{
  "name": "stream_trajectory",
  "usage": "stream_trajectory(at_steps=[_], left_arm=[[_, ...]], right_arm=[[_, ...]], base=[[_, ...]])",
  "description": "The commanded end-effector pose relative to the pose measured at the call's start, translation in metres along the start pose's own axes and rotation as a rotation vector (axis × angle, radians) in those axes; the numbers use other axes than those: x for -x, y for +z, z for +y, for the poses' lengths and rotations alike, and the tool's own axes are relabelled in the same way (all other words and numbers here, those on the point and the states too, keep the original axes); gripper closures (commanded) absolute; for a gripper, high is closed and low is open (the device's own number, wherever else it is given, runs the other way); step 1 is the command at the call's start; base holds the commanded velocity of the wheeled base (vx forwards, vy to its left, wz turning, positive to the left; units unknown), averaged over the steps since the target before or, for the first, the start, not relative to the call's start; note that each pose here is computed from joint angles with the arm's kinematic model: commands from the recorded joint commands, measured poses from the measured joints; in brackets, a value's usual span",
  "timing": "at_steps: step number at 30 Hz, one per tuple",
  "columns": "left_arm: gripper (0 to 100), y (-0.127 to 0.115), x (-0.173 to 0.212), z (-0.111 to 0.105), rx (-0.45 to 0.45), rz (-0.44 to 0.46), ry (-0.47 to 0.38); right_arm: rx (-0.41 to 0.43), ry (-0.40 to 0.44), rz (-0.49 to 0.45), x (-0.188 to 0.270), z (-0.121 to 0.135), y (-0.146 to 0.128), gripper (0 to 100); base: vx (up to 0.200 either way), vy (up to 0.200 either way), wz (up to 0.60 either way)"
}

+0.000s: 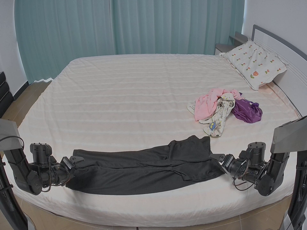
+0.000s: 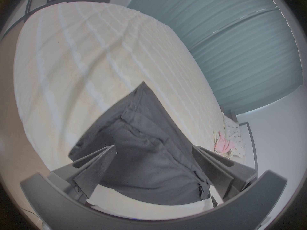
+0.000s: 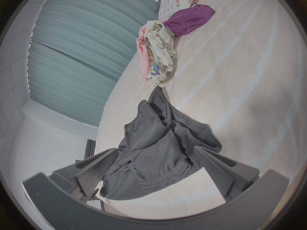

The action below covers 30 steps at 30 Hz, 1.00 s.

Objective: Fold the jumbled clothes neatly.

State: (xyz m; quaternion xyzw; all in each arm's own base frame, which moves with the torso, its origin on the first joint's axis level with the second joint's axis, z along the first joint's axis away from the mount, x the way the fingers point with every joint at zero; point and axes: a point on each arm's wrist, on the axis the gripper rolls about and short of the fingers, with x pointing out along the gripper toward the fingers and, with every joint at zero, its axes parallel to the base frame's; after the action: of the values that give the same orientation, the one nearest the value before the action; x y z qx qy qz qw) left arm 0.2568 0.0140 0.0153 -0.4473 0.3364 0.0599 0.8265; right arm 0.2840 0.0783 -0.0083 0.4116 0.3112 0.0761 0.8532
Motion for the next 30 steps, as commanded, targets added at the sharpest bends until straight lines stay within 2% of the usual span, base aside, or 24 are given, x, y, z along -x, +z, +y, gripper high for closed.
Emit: stream_trajectory(at_steps=[1,5,9,14,24,29,30], left_arm=[[0,0.017,0.002,0.003,0.023,-0.064,-0.006],[0,0.024,0.002,0.003,0.034,-0.086,-0.012],[0,0.024,0.000,0.005,0.034,-0.079,-0.009],[0,0.026,-0.002,0.001,0.024,-0.086,-0.023],[0,0.033,-0.020,0.000,0.016,-0.089,-0.027],[0,0.042,-0.033,-0.006,-0.056,-0.118,-0.026],[0,0.042,-0.036,-0.003,-0.130,-0.107,-0.007]], right_arm=[[-0.007,0.020,-0.031,0.009,0.003,0.012,0],[-0.039,0.026,-0.045,0.006,-0.010,0.026,0],[-0.085,0.034,-0.107,-0.001,-0.022,0.043,0],[-0.086,0.046,-0.113,-0.004,-0.025,0.041,0],[-0.083,0.047,-0.100,-0.007,-0.025,0.037,0],[-0.079,0.051,-0.087,-0.008,-0.023,0.033,0],[-0.078,0.052,-0.086,-0.009,-0.022,0.032,0]], base=[[0.000,0.000,0.00],[0.000,0.000,0.00],[0.050,0.000,0.00],[0.200,0.000,0.00],[0.000,0.000,0.00],[0.000,0.000,0.00],[0.000,0.000,0.00]])
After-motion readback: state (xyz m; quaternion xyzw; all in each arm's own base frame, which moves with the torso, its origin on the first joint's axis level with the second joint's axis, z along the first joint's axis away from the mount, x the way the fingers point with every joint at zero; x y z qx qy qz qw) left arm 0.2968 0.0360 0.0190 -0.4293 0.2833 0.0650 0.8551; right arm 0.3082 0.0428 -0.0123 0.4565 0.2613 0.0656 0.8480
